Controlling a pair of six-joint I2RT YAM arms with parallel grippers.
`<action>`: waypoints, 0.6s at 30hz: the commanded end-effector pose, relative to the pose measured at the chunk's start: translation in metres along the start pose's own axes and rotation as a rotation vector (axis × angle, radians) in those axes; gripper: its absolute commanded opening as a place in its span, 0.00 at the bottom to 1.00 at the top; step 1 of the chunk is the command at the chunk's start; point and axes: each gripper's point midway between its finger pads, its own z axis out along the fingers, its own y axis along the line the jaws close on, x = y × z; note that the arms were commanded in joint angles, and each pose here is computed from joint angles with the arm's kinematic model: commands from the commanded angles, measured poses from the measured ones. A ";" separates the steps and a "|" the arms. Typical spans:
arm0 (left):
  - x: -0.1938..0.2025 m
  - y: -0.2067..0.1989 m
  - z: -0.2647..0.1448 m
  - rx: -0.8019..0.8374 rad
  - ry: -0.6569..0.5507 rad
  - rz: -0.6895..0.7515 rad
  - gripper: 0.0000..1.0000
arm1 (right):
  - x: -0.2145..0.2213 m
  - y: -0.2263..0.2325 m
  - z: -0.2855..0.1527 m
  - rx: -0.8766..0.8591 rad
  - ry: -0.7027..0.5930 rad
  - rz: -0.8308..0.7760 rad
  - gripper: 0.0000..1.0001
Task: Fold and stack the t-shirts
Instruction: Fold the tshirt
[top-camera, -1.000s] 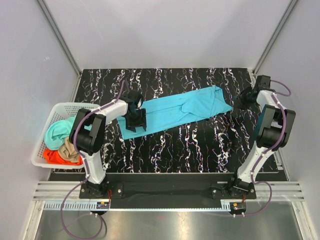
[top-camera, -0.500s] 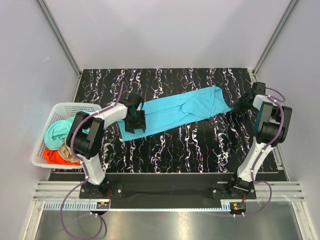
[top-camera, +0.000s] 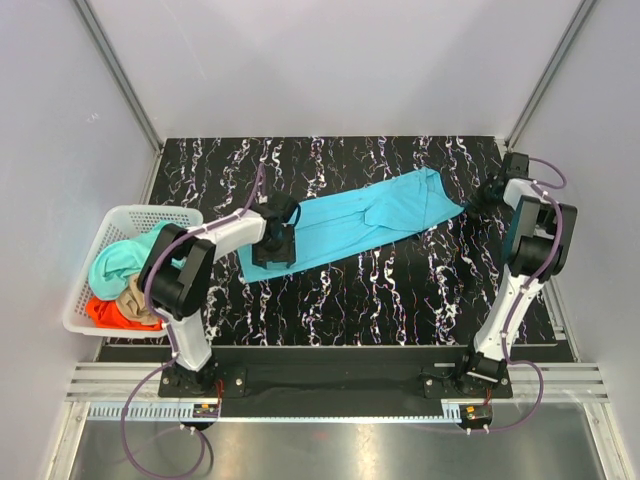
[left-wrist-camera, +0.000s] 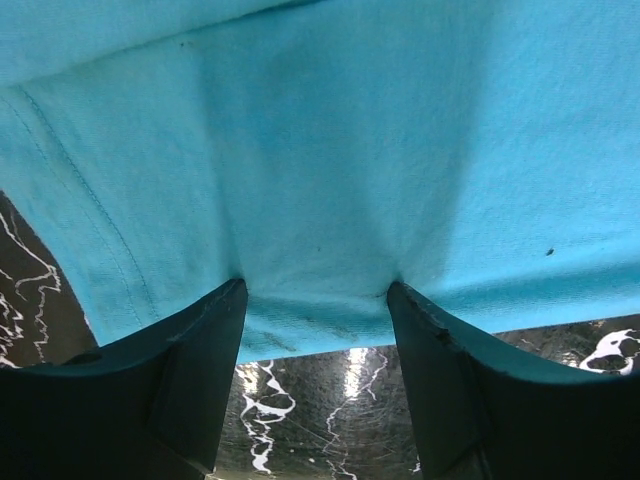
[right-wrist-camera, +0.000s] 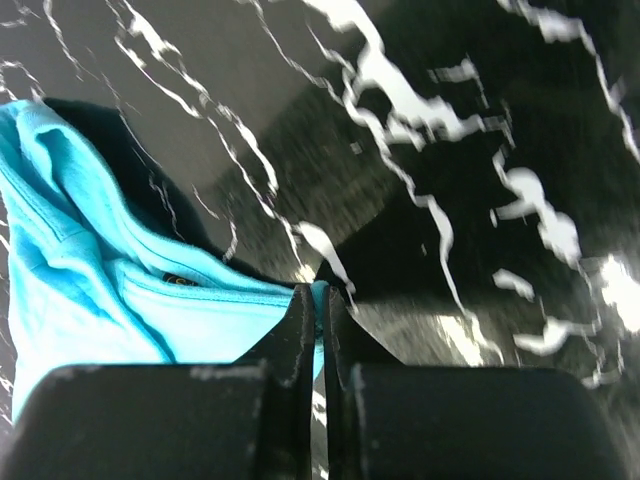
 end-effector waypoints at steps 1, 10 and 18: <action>0.029 -0.004 0.000 -0.020 0.069 0.019 0.66 | -0.030 0.013 0.008 -0.048 -0.081 -0.074 0.00; -0.002 -0.041 -0.061 0.166 -0.013 0.037 0.68 | -0.073 0.027 0.026 -0.049 -0.113 -0.151 0.01; 0.018 -0.068 -0.074 0.386 0.007 0.173 0.66 | -0.122 0.049 0.040 -0.075 -0.194 -0.198 0.14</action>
